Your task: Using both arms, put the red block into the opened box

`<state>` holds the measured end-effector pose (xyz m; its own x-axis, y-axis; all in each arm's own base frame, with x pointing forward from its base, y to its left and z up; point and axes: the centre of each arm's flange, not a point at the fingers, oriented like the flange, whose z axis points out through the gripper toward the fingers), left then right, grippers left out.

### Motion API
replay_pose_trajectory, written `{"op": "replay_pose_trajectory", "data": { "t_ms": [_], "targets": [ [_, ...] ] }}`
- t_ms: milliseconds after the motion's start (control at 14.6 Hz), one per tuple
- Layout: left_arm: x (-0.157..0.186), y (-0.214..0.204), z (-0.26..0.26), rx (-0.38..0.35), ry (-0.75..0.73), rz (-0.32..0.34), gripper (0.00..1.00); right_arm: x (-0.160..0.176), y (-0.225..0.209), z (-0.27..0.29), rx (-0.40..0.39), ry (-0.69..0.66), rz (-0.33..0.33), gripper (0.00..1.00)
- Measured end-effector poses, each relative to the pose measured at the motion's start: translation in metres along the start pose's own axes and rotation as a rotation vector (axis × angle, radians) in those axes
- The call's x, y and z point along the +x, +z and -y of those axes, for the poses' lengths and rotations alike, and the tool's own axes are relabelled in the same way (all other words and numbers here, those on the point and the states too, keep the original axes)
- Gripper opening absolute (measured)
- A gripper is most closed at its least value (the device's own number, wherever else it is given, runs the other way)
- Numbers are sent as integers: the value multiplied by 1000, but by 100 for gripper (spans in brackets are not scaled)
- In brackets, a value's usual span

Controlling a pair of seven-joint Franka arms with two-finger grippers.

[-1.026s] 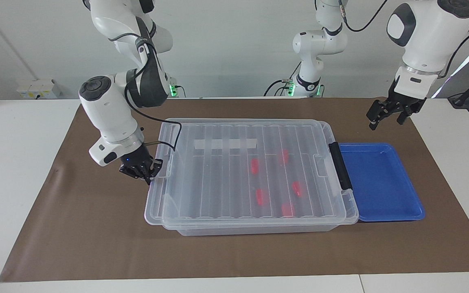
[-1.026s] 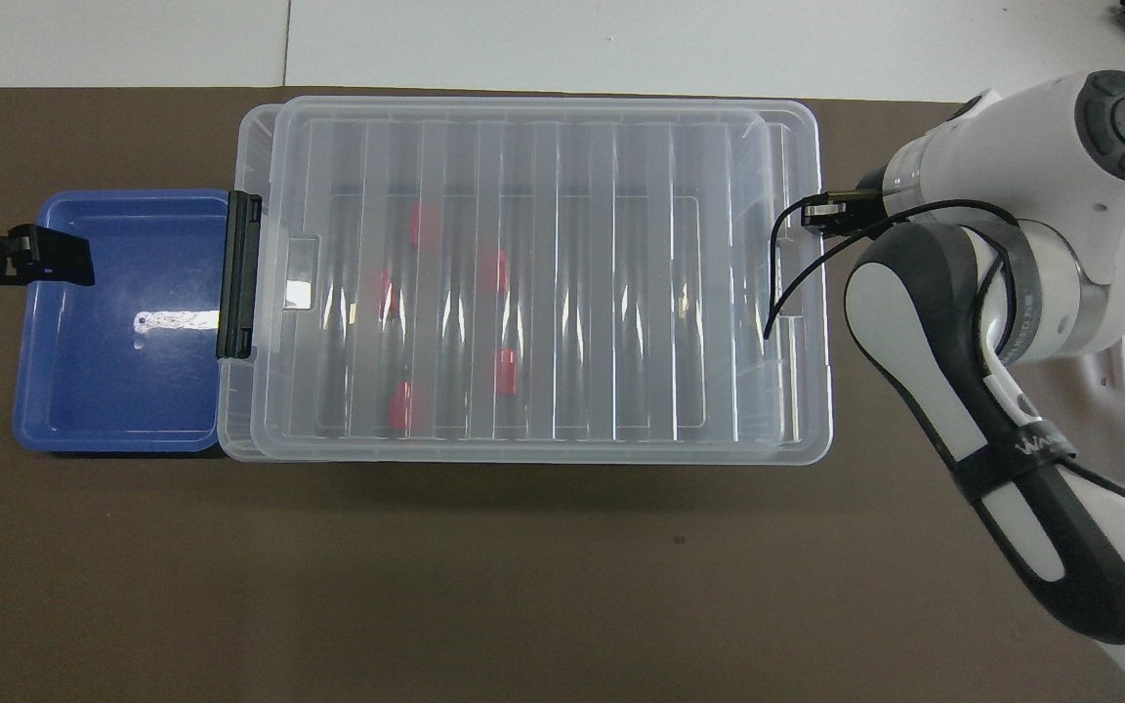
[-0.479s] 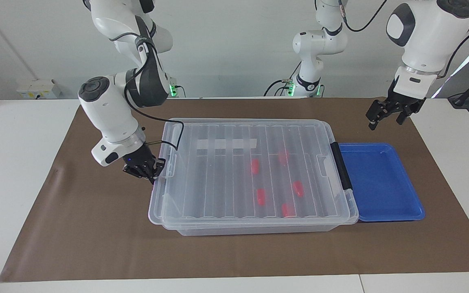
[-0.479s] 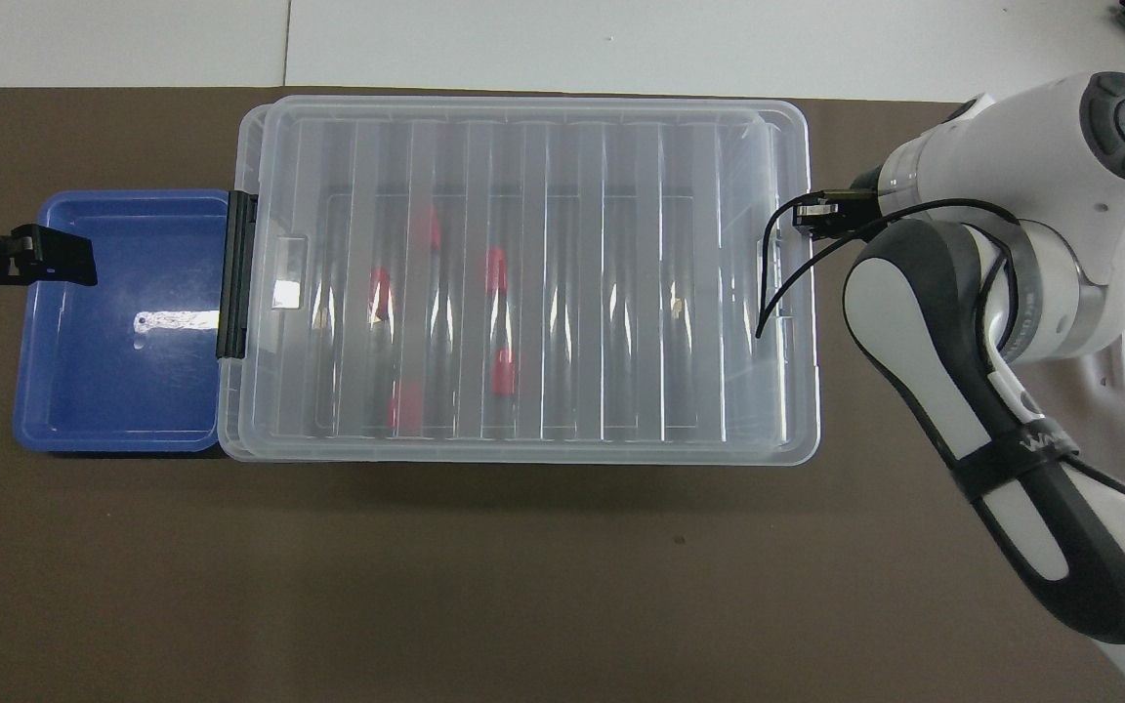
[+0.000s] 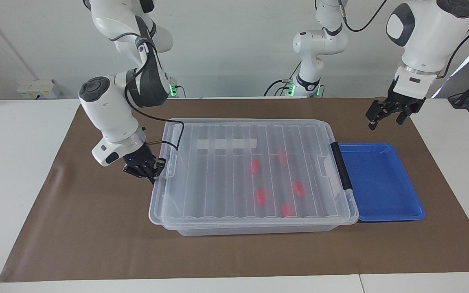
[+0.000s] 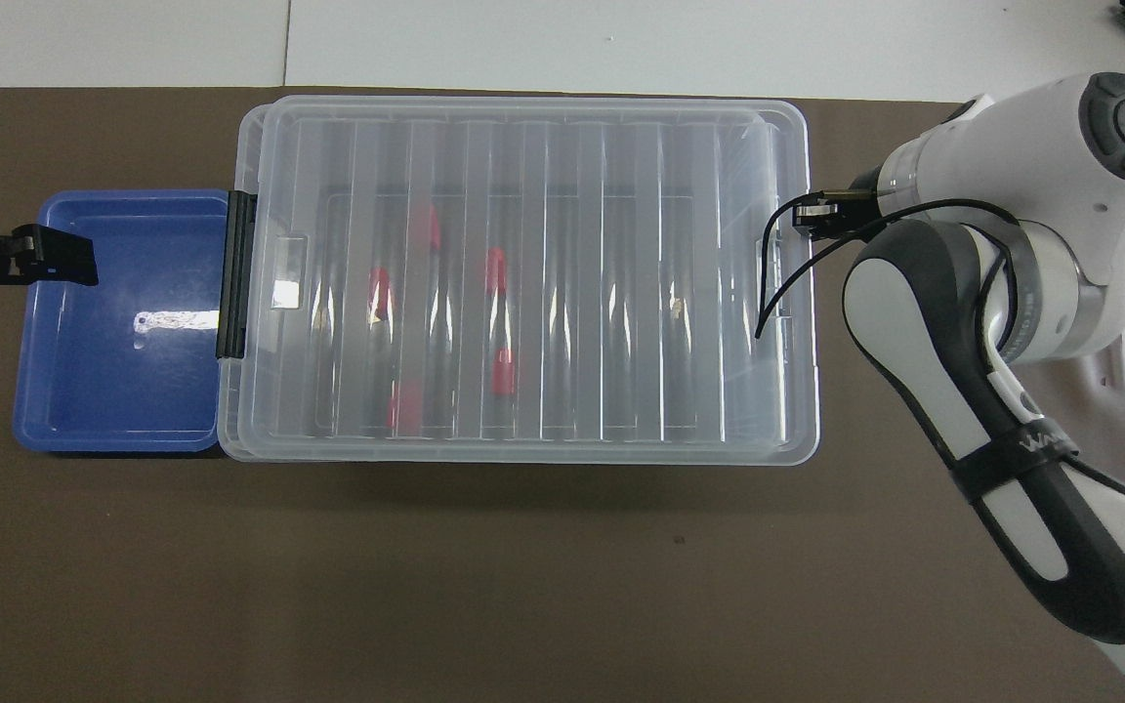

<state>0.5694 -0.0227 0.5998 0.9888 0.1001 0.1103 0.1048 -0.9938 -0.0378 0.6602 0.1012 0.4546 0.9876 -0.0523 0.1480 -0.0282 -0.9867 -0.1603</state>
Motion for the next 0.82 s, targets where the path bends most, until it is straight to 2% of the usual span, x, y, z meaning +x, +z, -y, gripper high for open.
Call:
{"op": "replay_pose_trajectory", "data": {
  "t_ms": [616,752,821],
  "targets": [
    [0,0,1,0,-2,-3,100,-1,1,0,25,16,6,1],
    [1,0,1,0,-2,-4,100,-2,3,-6,7,6,19,1],
    [1,0,1,0,-2,-4,100,-2,4,-12,-24,-6,27,7]
  ]
}}
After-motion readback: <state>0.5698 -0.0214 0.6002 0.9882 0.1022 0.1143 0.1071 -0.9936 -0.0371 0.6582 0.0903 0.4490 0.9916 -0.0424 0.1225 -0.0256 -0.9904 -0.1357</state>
